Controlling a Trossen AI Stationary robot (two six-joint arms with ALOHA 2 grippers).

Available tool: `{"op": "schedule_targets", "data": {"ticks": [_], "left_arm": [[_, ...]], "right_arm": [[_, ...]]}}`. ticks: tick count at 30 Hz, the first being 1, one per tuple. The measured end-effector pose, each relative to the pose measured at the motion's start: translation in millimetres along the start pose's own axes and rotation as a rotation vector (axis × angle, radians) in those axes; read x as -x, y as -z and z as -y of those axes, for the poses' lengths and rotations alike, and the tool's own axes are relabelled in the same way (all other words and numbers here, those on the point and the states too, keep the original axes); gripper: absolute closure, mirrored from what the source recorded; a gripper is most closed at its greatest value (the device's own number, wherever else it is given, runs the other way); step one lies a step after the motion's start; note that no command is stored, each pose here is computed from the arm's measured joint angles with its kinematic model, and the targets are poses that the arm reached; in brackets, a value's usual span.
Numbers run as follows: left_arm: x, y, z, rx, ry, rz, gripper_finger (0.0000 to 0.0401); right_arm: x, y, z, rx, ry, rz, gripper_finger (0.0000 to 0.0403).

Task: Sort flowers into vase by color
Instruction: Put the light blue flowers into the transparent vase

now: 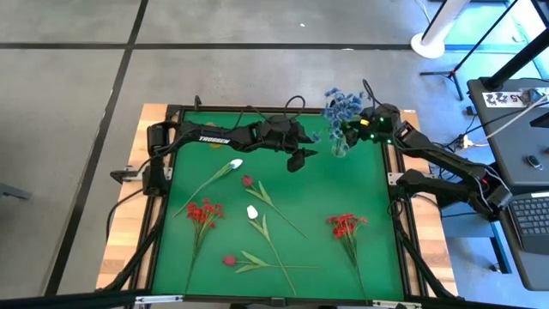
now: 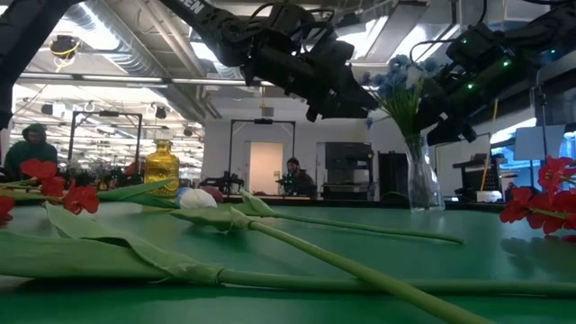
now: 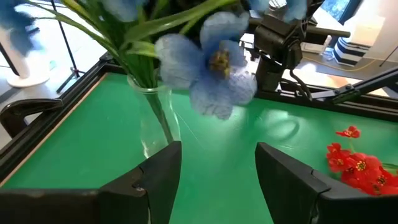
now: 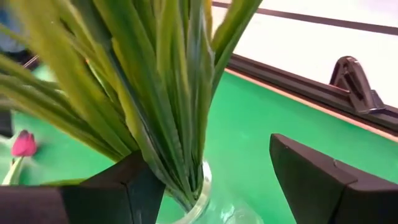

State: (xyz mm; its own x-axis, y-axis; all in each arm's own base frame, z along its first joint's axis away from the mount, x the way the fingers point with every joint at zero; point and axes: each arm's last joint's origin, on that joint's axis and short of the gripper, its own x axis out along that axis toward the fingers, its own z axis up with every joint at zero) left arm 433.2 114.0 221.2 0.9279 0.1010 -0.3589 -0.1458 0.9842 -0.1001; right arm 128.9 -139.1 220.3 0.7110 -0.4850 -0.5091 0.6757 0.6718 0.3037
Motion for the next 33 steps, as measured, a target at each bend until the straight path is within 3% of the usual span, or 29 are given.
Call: {"op": "schedule_targets", "data": {"ticks": [21, 33], "left_arm": [[0, 0, 0, 0.001, -0.001, -0.004, 0.02], [0, 1, 1, 0.0, 0.001, -0.006, 0.02]], "right_arm": [[35, 9, -5, 0.075, 0.032, -0.015, 0.013], [39, 10, -5, 0.102, 0.047, -0.045, 0.0129]]}}
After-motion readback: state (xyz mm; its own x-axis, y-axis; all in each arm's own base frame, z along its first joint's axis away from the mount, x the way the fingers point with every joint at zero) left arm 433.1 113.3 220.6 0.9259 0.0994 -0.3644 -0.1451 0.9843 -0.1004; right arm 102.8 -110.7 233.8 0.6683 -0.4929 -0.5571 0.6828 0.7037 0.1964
